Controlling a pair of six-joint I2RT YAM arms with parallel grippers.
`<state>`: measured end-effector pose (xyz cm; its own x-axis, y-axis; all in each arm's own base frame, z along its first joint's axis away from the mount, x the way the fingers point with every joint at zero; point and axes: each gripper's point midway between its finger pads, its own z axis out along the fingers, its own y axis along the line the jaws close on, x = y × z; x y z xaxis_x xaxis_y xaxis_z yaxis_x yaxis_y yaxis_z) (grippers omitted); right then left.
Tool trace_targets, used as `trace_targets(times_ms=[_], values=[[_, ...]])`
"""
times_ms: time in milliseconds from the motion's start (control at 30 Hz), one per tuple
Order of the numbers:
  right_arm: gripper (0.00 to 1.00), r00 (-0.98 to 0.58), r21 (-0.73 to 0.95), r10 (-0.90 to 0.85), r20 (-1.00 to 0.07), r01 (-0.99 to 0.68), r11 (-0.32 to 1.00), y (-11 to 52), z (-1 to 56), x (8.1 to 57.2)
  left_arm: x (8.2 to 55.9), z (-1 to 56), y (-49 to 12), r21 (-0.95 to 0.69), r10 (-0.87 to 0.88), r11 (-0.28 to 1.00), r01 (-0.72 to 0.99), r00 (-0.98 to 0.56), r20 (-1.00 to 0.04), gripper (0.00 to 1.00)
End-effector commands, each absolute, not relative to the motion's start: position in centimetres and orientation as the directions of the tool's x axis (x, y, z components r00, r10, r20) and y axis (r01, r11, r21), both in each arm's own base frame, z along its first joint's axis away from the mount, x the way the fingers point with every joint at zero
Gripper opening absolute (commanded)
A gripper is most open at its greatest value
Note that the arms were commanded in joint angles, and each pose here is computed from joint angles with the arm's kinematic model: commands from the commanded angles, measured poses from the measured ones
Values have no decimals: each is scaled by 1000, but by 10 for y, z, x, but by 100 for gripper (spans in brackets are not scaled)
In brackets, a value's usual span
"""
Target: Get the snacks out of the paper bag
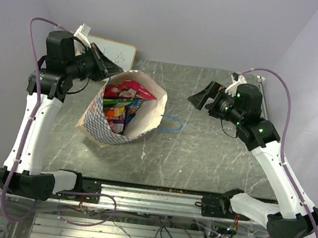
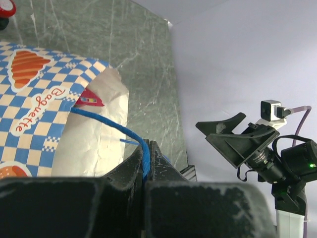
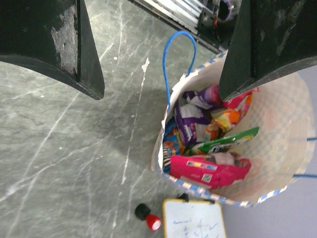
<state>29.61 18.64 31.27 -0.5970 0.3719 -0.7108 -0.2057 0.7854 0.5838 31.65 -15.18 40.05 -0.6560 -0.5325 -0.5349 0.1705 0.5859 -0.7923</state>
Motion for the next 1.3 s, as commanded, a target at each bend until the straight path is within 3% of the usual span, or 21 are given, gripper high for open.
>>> trace_targets(times_ms=[0, 267, 433, 600, 767, 900, 1000, 1133, 1267], values=[[100, -637, 597, 305, -708, -310, 740, 216, 302, 289, 302, 401, -154, -777, -502, 600, 192, -666, -552, 7], [99, -796, 680, 188, -576, -338, 651, 275, 272, 280, 304, 401, -157, -791, -514, 584, 181, -672, -533, 7], [98, -733, 571, 100, -673, -429, 700, 313, 275, 286, 313, 423, -154, -810, -594, 550, 202, -587, -550, 7], [98, -719, 431, 54, -693, -353, 830, 297, 264, 311, 309, 434, -156, -797, -589, 548, 253, -561, -582, 7], [100, -523, 236, 13, -852, -362, 902, 271, 299, 342, 309, 428, -160, -798, -562, 549, 250, -596, -574, 7], [100, -385, 208, 43, -922, -399, 893, 282, 335, 358, 310, 425, -161, -800, -560, 544, 253, -601, -571, 7], [100, -355, 182, -18, -935, -522, 833, 307, 331, 358, 315, 423, -164, -805, -552, 538, 251, -617, -561, 7], [100, -438, 232, 1, -899, -474, 849, 325, 321, 364, 320, 426, -168, -814, -551, 519, 260, -626, -551, 7], [100, -417, 113, -139, -898, -526, 843, 348, 314, 361, 322, 422, -169, -807, -537, 526, 268, -631, -560, 7]])
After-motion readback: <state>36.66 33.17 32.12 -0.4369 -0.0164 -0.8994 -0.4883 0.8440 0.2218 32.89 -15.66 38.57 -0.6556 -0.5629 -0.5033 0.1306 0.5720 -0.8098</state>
